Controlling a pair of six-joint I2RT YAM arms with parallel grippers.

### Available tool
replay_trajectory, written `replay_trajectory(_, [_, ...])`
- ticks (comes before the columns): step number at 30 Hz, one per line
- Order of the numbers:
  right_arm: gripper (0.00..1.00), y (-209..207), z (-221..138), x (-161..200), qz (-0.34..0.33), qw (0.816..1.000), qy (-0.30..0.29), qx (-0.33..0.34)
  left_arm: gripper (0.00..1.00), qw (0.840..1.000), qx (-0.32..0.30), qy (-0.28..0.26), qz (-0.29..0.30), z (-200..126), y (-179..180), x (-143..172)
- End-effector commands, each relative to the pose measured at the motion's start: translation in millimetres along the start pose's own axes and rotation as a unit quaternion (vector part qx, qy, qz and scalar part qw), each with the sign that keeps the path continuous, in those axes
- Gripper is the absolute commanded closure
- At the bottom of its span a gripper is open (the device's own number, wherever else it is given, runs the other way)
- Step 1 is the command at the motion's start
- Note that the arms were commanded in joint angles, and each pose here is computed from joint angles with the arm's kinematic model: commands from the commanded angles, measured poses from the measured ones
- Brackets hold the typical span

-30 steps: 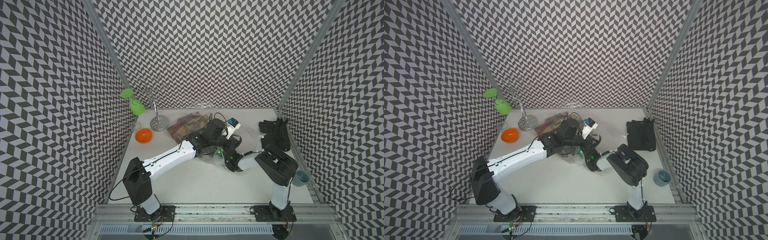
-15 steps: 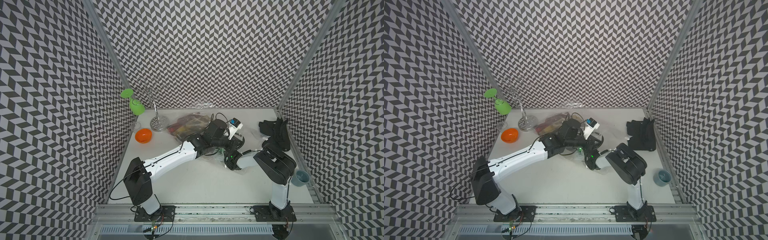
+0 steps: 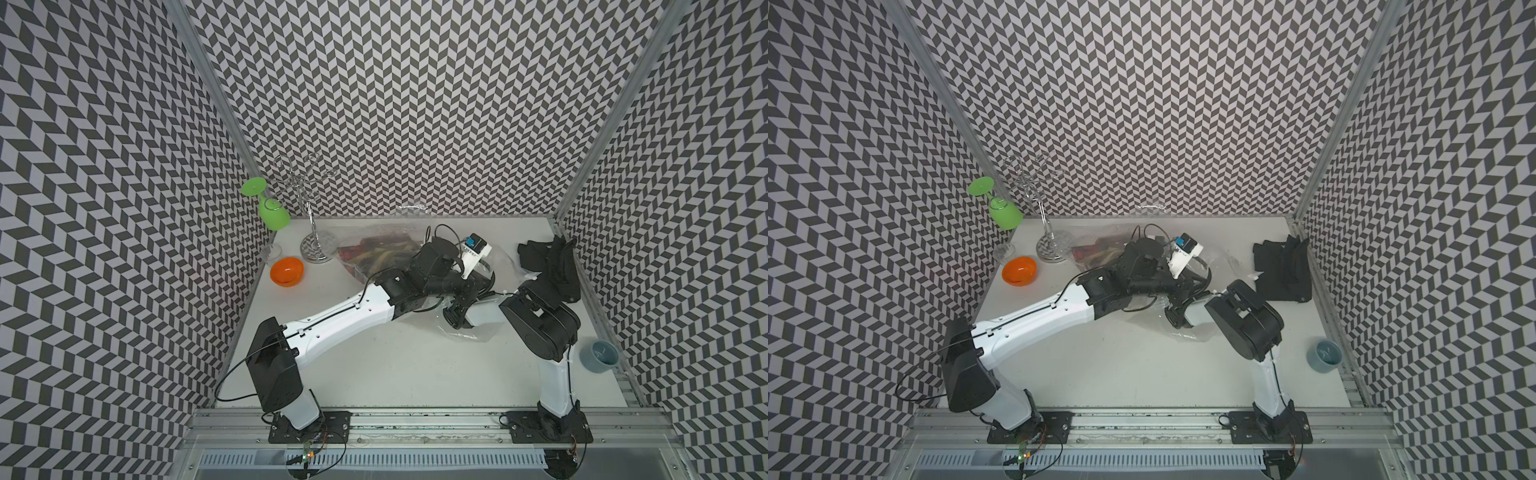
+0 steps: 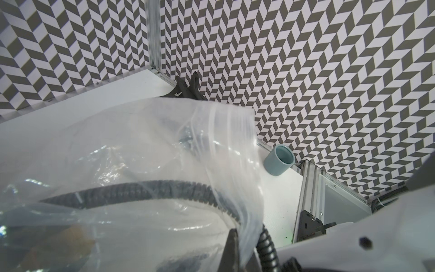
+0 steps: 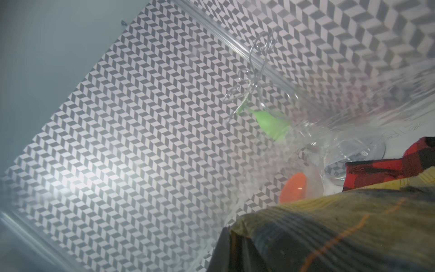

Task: Place the folded shirt into the vacuum bag
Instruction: Place the shirt in the vacuum bag.

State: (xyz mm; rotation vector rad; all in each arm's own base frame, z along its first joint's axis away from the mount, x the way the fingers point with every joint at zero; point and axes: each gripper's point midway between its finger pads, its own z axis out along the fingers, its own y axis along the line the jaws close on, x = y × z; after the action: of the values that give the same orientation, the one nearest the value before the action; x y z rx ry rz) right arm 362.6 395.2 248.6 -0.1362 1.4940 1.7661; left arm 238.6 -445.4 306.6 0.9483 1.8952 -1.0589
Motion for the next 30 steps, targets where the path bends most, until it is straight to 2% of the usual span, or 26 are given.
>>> replay_trajectory(1, [0.85,33.4,14.1,-20.2,-0.023,0.999,-0.013,-0.019,1.00,0.990,0.123,0.069,0.002,14.6,-64.5,46.0])
replay_trajectory(4, [0.76,12.0,7.5,-15.9,0.003,1.000,-0.023,0.011,1.00,0.990,0.124,0.070,0.001,15.2,-63.8,48.4])
replay_trajectory(9, [0.67,-66.2,-3.1,40.0,0.094,0.988,0.032,0.119,1.00,0.990,0.123,0.070,0.002,13.9,-62.8,48.5])
replay_trajectory(11, [0.65,-80.9,-11.3,57.3,0.124,0.983,0.042,0.132,1.00,0.990,0.122,0.069,0.002,13.8,-61.3,48.8])
replay_trajectory(17, [0.57,-85.0,-19.7,82.3,0.157,0.974,0.070,0.147,1.00,0.990,0.120,0.069,0.003,13.0,-58.5,49.2])
replay_trajectory(26, [0.57,-102.9,-35.6,111.1,0.208,0.954,0.113,0.183,1.00,0.991,0.117,0.068,0.003,11.9,-54.1,47.8])
replay_trajectory(28, [0.52,-101.8,-41.7,115.2,0.220,0.951,0.116,0.184,1.00,0.991,0.112,0.068,0.001,10.2,-49.8,47.9])
replay_trajectory(30, [0.43,-97.0,-48.2,115.5,0.228,0.950,0.113,0.181,1.00,0.992,0.105,0.066,-0.002,7.6,-42.6,47.7])
